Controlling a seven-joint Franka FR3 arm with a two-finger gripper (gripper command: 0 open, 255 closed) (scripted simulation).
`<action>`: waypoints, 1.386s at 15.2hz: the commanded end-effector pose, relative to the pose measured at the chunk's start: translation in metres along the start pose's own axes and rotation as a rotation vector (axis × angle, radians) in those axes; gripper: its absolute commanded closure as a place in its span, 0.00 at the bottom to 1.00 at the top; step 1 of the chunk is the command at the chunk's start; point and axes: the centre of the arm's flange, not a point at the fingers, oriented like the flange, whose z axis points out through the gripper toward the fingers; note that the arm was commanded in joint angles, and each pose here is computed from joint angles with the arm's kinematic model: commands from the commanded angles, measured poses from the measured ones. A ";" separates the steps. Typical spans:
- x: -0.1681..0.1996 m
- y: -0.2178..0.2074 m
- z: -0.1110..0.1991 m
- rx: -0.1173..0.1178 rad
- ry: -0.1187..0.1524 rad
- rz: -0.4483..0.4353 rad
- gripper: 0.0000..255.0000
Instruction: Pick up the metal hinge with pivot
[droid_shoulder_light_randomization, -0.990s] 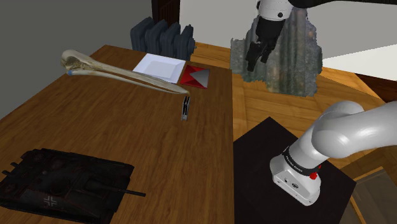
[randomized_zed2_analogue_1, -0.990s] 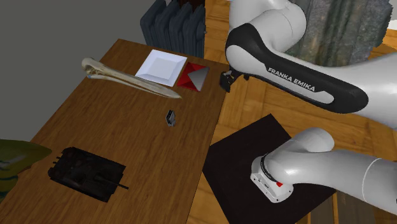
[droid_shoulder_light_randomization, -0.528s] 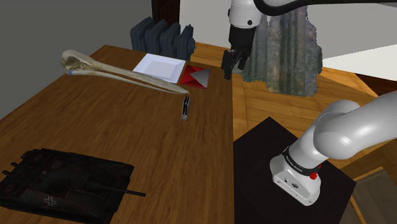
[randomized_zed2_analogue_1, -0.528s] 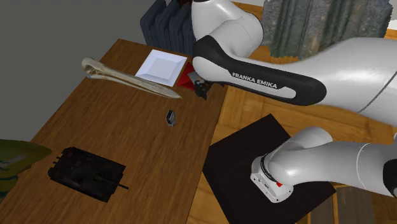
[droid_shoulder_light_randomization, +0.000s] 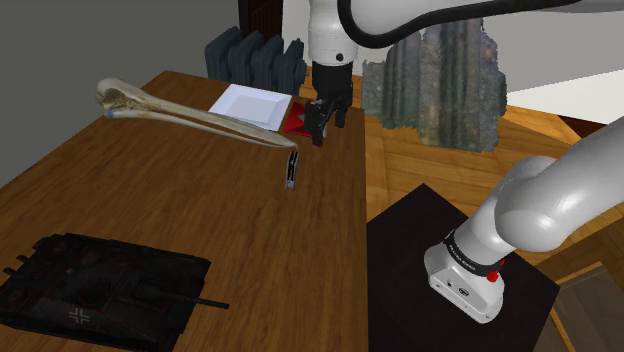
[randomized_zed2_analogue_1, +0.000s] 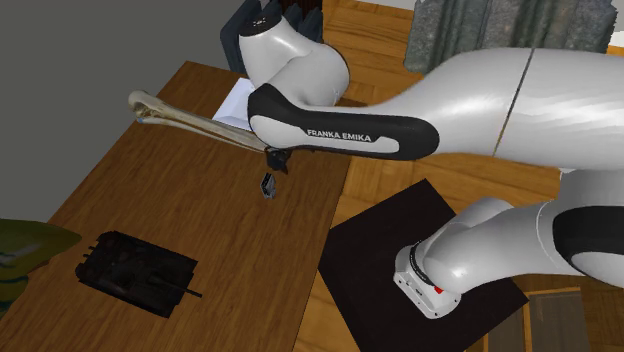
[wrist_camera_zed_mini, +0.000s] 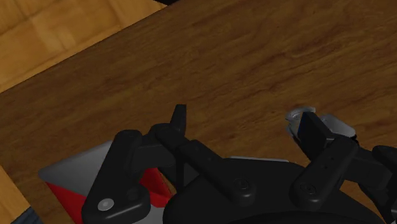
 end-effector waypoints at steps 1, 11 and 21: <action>0.014 -0.022 0.002 0.005 -0.009 -0.025 0.00; 0.051 -0.088 0.037 0.016 -0.033 -0.095 0.00; 0.054 -0.088 0.055 0.016 -0.033 -0.095 1.00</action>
